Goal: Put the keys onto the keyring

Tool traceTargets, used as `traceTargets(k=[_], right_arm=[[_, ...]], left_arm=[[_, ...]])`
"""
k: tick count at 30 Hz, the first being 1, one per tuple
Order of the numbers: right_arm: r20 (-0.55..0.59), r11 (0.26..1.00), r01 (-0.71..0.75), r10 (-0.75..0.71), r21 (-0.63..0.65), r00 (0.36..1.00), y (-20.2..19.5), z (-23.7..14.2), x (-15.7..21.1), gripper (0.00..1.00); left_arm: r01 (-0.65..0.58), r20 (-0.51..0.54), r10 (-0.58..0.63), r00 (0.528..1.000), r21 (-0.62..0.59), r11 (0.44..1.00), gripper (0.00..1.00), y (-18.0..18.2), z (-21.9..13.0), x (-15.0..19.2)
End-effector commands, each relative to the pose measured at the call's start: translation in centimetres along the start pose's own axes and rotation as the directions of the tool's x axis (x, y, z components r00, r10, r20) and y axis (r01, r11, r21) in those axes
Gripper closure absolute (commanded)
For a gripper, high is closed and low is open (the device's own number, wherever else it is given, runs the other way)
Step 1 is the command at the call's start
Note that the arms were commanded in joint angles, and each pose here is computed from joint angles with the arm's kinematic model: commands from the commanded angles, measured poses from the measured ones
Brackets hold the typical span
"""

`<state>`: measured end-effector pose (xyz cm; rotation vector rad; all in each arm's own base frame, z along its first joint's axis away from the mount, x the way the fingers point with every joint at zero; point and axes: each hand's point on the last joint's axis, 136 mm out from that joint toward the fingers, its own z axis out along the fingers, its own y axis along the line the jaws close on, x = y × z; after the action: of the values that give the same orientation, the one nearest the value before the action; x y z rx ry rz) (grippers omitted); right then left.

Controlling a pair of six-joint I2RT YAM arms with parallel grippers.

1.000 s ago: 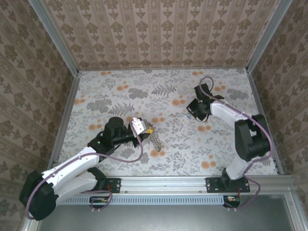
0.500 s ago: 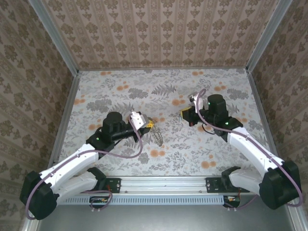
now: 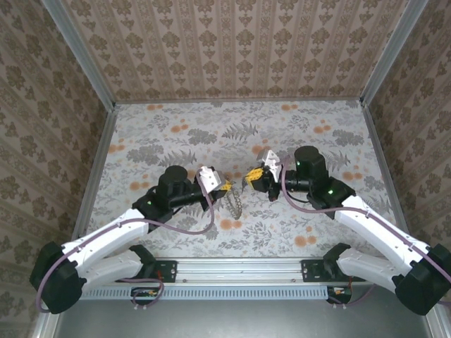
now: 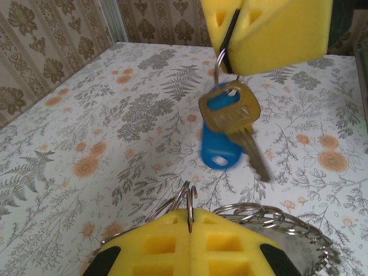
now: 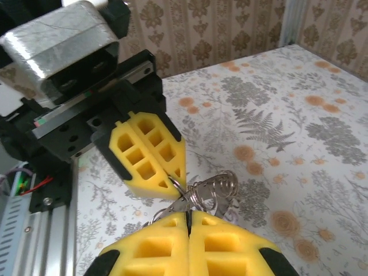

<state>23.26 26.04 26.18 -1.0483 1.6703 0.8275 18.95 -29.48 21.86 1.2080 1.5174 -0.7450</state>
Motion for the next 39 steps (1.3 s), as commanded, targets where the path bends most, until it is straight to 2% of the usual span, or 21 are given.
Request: traceTargets(k=[1, 8, 15, 20, 31, 39], right_arm=[[0.011, 0.990, -0.006, 0.004, 0.139, 1.000, -1.6, -0.5, -0.7, 1.00], [-0.010, 0.982, -0.003, 0.005, 0.187, 1.000, -1.0, 0.4, 0.4, 1.00], [0.006, 0.972, -0.034, 0.033, 0.231, 0.999, -0.8, 1.2, 1.3, 1.00], [0.074, 0.968, -0.075, 0.059, 0.240, 0.996, -0.9, 1.3, 0.7, 1.00], [0.129, 0.969, -0.071, 0.041, 0.236, 0.991, -0.9, 1.6, -0.5, 1.00], [0.099, 0.971, -0.072, 0.051, 0.226, 0.994, -0.8, 2.2, 0.1, 1.00]], left_arm=[[-0.047, 0.098, 0.052, 0.994, -0.051, 0.998, 1.00, 0.8, -0.1, -3.6], [-0.049, 0.092, 0.055, 0.994, -0.064, 0.997, 1.00, 0.7, 0.8, -3.7], [0.057, 0.144, -0.037, 0.989, -0.136, 0.989, 1.00, 2.1, 0.7, -4.4], [0.077, 0.143, -0.059, 0.988, -0.127, 0.989, 1.00, 2.0, 0.9, -4.2], [0.101, 0.145, -0.083, 0.986, -0.120, 0.988, 1.00, 1.9, 1.3, -4.3], [0.114, 0.146, -0.097, 0.985, -0.116, 0.987, 1.00, 1.8, 1.9, -4.3]])
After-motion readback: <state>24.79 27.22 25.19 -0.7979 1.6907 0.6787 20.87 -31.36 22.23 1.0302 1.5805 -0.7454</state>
